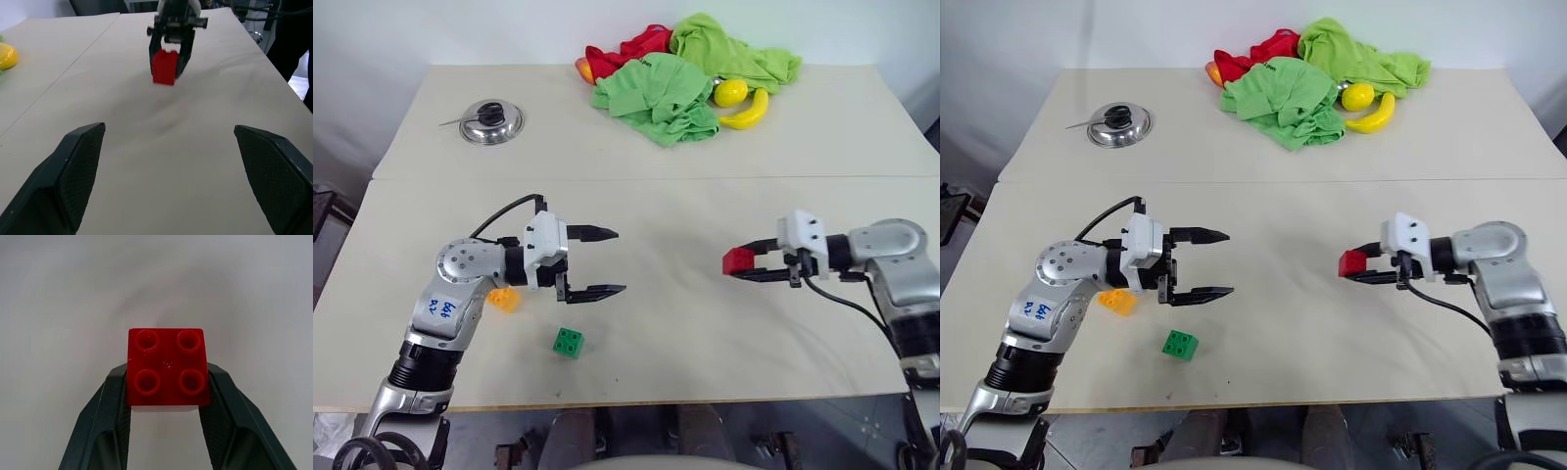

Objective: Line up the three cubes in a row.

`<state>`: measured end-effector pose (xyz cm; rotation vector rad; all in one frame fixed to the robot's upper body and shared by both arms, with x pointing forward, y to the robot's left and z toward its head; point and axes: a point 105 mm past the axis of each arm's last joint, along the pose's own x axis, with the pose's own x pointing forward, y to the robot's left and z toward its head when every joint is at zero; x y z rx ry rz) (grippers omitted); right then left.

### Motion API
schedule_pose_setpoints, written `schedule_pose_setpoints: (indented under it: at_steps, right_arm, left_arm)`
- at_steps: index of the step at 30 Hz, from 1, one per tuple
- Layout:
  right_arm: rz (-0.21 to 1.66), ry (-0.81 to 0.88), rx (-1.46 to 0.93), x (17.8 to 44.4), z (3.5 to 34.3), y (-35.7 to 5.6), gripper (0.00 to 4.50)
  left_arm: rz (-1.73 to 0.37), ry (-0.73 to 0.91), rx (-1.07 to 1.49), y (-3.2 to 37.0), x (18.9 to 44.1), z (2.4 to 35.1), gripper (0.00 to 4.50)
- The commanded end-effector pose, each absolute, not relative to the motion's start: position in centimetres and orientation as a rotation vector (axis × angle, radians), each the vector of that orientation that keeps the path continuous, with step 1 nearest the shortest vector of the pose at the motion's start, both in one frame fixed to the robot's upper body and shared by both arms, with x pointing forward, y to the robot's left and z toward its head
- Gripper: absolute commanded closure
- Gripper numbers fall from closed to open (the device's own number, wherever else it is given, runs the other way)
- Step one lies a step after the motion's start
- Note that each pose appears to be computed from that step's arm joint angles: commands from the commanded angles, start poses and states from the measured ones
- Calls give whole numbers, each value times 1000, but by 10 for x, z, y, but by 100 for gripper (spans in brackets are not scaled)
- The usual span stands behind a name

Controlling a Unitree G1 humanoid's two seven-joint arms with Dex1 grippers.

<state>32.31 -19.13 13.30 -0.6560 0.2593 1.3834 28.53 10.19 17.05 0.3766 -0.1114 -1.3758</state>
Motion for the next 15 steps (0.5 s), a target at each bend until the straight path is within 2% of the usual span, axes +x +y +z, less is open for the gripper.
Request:
schedule_pose_setpoints:
  at_steps: [1,15]
  right_arm:
    - [1450,271,-668,324,132,-192,300]
    - [1443,298,-776,338,130,-208,300]
  left_arm:
    - [-1375,-142,400,105,282,181,0]
    - [-1344,-122,412,115,282,182,0]
